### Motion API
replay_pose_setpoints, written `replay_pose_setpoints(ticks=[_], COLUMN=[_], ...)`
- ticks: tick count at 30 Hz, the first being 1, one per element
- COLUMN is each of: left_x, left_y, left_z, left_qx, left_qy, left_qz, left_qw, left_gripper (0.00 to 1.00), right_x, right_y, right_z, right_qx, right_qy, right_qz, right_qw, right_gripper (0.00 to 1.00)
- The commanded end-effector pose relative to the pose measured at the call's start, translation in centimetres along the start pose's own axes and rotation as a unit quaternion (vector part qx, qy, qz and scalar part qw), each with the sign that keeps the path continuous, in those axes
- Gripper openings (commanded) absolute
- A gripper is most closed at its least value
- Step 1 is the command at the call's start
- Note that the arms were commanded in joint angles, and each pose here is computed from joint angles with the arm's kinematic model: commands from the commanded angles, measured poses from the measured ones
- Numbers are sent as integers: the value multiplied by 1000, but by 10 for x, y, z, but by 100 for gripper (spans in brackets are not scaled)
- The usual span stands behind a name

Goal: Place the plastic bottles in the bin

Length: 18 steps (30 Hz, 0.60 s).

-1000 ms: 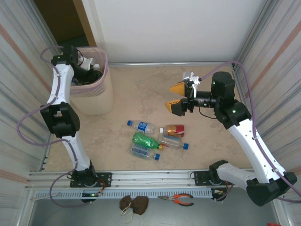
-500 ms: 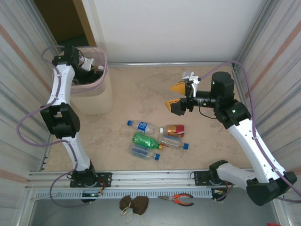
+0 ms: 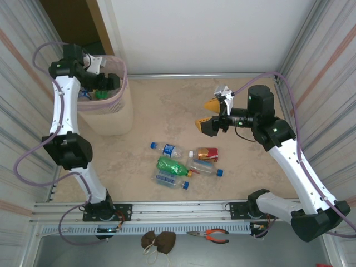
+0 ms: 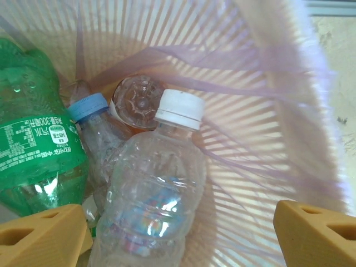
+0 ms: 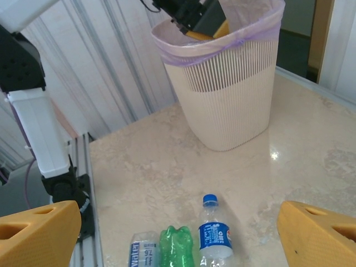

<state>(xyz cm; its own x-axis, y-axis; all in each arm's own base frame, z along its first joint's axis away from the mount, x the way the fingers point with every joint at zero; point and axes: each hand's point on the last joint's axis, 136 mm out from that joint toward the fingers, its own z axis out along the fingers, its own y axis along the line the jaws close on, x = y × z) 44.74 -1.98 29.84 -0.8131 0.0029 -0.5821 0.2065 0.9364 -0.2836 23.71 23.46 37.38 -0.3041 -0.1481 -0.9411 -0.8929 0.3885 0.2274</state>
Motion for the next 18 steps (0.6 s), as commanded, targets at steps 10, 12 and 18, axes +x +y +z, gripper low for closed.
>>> replay_pose_setpoints(ticks=[10,12,18], left_x=[-8,-3,32], left_y=[-65,-83,-126], left_z=[-80,-82,-66], left_qx=[32,34,26], left_qy=[-67,-63,-3], left_qz=[51,78,157], left_qw=[996,994,987], left_gripper=[76,76,76], right_x=[7,9,18], right_y=[-3,-4,-12], right_z=[-3,-3,-3], right_qx=[14,17,36], right_qy=[12,15,32], right_qz=[-9,-8,-8], right_qw=[1000,1000,999], right_gripper=[89,89,89])
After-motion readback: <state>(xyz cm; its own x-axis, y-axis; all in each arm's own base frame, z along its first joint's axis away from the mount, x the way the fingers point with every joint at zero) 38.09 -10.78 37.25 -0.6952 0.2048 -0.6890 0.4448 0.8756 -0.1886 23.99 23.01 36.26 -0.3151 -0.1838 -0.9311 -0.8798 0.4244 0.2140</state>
